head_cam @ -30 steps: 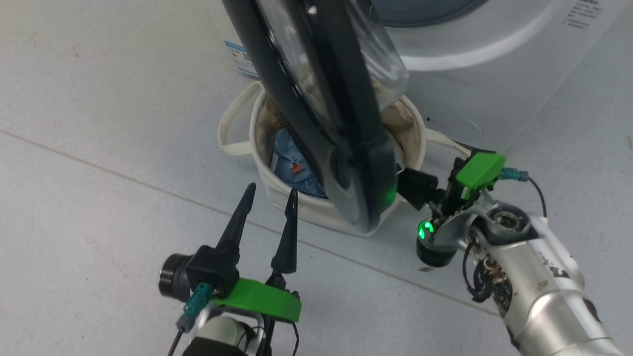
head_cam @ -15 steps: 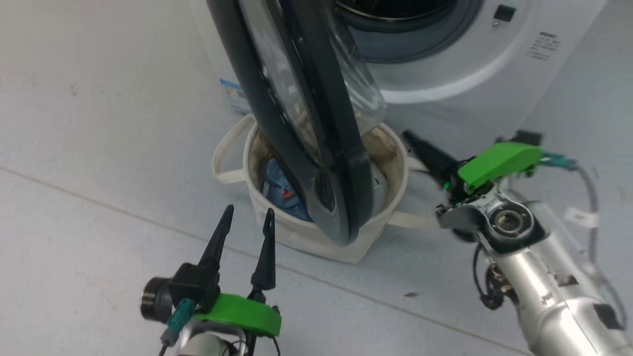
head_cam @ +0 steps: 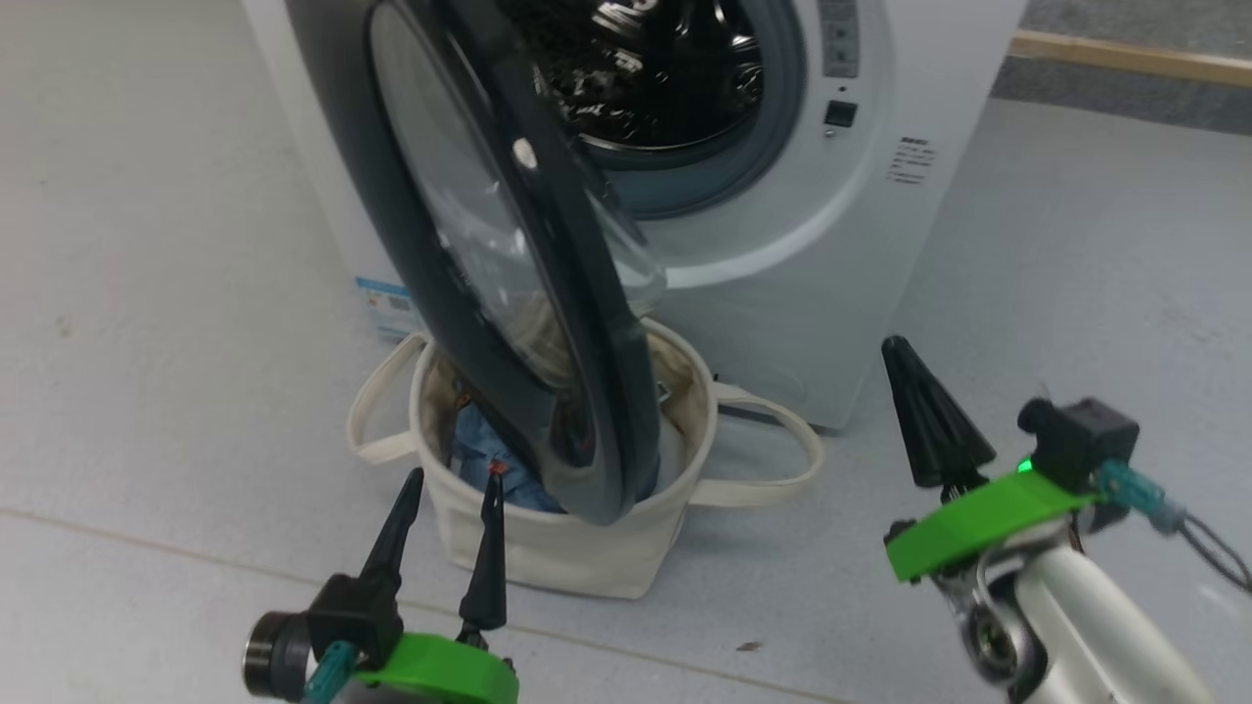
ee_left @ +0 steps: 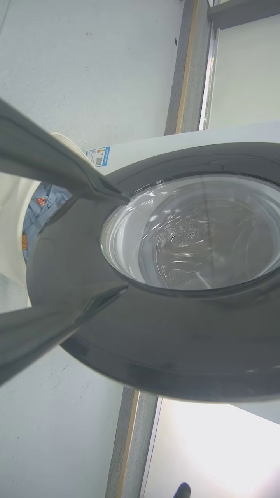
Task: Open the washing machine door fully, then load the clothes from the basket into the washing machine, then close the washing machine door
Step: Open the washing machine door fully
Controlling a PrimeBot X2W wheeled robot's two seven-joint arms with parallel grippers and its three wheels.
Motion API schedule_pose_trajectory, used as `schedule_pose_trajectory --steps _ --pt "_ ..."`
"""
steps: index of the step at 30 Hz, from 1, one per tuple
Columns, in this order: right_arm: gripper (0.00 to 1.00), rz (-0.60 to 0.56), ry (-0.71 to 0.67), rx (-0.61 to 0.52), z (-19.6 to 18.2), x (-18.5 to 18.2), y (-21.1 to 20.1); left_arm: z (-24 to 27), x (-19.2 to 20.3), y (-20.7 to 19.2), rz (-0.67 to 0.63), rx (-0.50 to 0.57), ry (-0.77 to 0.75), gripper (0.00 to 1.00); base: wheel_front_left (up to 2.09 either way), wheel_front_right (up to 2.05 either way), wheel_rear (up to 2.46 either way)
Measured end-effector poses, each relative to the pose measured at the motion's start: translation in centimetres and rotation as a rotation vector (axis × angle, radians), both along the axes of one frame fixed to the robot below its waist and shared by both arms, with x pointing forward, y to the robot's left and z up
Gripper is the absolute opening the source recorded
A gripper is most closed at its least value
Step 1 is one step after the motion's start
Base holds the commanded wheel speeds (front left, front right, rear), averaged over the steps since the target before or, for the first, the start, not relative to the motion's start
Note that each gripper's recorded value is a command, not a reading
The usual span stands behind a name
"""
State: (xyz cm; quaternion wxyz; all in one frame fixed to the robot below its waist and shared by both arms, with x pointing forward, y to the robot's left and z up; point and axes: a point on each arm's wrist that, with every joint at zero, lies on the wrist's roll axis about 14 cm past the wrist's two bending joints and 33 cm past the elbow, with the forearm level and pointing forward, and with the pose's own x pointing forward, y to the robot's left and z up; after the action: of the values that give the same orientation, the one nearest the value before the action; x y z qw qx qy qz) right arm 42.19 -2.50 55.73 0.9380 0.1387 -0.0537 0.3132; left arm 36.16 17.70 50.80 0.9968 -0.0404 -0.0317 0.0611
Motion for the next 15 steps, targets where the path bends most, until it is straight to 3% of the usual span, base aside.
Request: schedule_pose_trajectory --steps 6,7,8,9,15 --pt "0.03 -0.172 0.002 -0.033 -1.8 -3.0 -4.0 0.0 0.2 -1.1 -0.048 0.021 -0.004 1.00 0.00 0.00 0.00" --pt "0.22 -0.205 -0.001 -0.030 -1.8 -3.2 -4.8 0.0 0.3 -1.4 -0.059 0.036 -0.003 1.00 0.00 0.00 0.00" --pt "0.76 -0.241 -0.002 -0.012 -1.6 -3.4 -5.6 -0.1 0.4 -1.7 -0.068 0.052 -0.002 1.00 0.00 0.00 0.00" --pt "1.00 -0.264 -0.011 -0.009 -1.4 -3.6 -6.1 -0.1 0.5 -1.8 -0.074 0.055 -0.001 1.00 0.00 0.00 0.00" --pt "1.00 -0.344 -0.023 -0.105 -2.5 -4.5 -8.0 -0.5 0.9 -2.2 -0.089 0.051 0.009 1.00 0.00 0.00 0.00"
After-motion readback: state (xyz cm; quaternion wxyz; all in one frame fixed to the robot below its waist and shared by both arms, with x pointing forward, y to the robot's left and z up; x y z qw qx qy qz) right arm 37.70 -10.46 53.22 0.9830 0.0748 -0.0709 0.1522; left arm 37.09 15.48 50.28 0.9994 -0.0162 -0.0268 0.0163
